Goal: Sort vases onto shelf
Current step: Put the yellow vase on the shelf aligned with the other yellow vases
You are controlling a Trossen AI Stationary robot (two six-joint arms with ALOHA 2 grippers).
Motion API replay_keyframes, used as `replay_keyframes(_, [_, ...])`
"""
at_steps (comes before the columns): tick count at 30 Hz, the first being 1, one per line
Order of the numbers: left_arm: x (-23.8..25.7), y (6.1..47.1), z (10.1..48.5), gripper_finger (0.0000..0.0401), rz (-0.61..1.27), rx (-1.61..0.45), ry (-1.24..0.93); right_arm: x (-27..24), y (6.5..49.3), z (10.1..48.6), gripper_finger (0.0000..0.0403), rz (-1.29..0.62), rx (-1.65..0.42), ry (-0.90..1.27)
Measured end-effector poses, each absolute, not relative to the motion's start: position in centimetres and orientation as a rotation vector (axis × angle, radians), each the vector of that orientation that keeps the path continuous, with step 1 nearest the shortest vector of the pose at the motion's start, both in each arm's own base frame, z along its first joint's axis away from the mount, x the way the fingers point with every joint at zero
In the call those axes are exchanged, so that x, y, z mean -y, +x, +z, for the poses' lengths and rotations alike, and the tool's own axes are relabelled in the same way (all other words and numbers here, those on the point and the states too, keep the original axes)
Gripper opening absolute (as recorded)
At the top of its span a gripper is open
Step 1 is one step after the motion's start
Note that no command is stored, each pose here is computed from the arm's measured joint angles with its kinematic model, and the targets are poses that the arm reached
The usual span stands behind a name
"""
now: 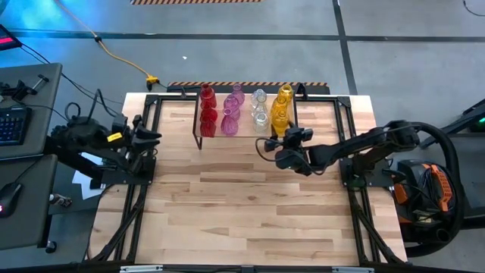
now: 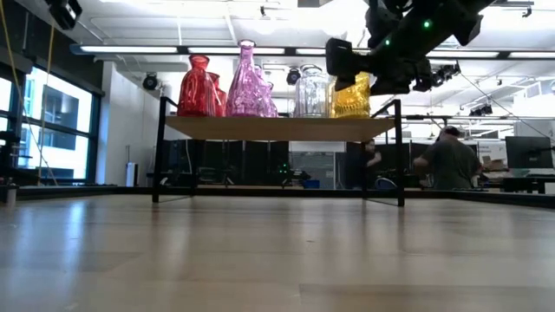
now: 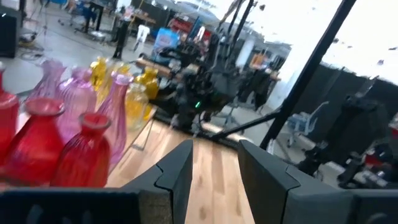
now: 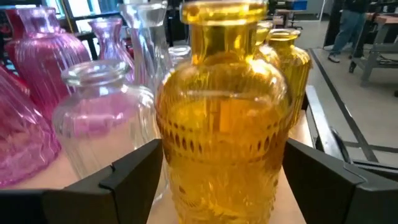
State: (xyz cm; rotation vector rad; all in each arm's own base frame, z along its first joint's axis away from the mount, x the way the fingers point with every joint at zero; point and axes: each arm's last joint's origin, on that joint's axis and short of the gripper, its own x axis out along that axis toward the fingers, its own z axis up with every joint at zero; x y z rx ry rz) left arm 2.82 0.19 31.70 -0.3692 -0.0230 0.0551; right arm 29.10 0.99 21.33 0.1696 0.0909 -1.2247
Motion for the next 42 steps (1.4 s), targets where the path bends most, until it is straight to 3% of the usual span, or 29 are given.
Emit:
replay_keyframes(12, [-0.3, 2.7, 30.0, 0.012, 0.1, -0.141, -0.322, -1.3, 28.7, 22.3, 0.0303, -1.186, -0.092, 0.182])
replay_keyframes(42, [-0.1, 2.7, 29.9, 0.012, 0.061, -0.155, -0.381, -2.9, 28.5, 23.4, 0.0303, -1.155, -0.085, 0.137])
